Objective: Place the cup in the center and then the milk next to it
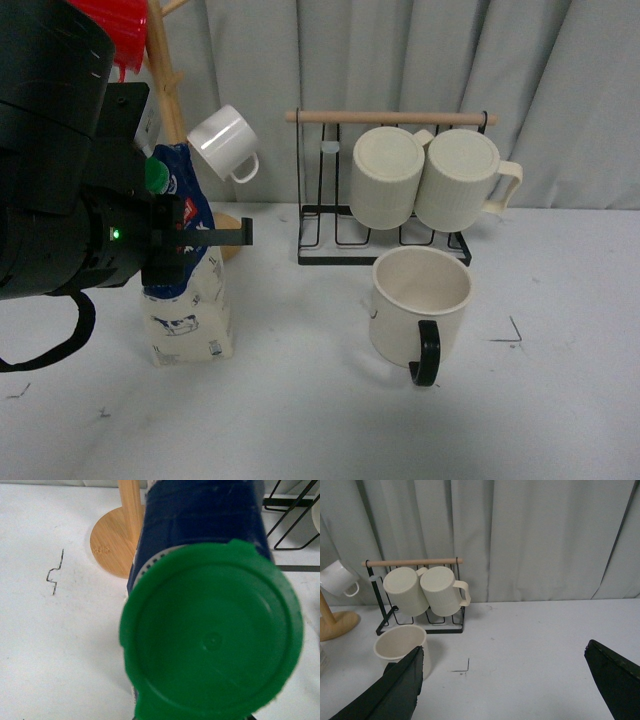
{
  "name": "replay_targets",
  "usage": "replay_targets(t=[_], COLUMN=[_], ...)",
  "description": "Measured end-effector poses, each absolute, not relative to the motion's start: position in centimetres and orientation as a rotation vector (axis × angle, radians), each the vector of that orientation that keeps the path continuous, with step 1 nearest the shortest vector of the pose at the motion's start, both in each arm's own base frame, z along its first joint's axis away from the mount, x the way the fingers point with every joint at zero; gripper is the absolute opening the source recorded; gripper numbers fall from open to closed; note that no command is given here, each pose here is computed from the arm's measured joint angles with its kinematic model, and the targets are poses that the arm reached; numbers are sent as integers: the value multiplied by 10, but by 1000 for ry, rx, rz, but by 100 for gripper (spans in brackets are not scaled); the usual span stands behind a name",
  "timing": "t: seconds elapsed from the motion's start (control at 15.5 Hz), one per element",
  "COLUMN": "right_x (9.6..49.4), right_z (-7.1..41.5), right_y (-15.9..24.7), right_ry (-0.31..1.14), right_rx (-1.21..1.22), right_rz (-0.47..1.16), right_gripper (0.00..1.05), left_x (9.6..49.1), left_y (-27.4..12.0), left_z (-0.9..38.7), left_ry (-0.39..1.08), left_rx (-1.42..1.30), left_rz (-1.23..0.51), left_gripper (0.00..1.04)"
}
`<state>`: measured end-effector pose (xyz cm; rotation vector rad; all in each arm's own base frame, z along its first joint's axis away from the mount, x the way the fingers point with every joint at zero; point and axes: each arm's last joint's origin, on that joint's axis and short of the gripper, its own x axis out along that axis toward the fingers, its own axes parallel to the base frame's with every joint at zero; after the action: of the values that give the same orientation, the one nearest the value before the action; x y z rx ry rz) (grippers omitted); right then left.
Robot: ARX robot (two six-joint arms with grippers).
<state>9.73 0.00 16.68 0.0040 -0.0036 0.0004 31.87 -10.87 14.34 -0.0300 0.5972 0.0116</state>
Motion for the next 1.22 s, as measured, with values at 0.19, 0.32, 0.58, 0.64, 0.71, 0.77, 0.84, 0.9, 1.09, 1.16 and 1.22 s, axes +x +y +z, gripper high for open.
replay_targets(t=[0.19, 0.32, 0.58, 0.64, 0.71, 0.77, 0.84, 0.9, 1.09, 1.16, 1.22], right_x=[97, 97, 97, 97, 97, 97, 97, 97, 97, 97, 97], right_z=[167, 167, 167, 167, 167, 167, 167, 167, 167, 167, 167], right_y=[0, 0, 0, 0, 0, 0, 0, 0, 0, 0, 0], right_ry=[-4, -4, -4, -3, -4, -4, -4, -3, -4, -3, -4], right_rx=[4, 4, 4, 4, 4, 4, 4, 4, 4, 4, 4], right_rz=[0, 0, 0, 0, 0, 0, 0, 0, 0, 0, 0], right_gripper=[98, 98, 98, 98, 98, 98, 98, 98, 98, 98, 98], left_x=[308, 304, 293, 288, 286, 283, 282, 280, 285, 288, 290], left_y=[-118, -133, -172, -181, -187, -195, -201, -205, -210, -212, -213], left_z=[157, 172, 194, 191, 187, 180, 172, 167, 162, 161, 159], left_ry=[609, 573, 489, 494, 501, 514, 528, 539, 522, 511, 501], left_rx=[-14, -9, 5, 18, 31, 48, 65, 73, 77, 79, 77], left_rz=[-22, -65, -154, -171, -181, -189, -197, -203, -167, -151, -141], left_gripper=[2, 2, 2, 2, 2, 2, 2, 2, 2, 2, 2])
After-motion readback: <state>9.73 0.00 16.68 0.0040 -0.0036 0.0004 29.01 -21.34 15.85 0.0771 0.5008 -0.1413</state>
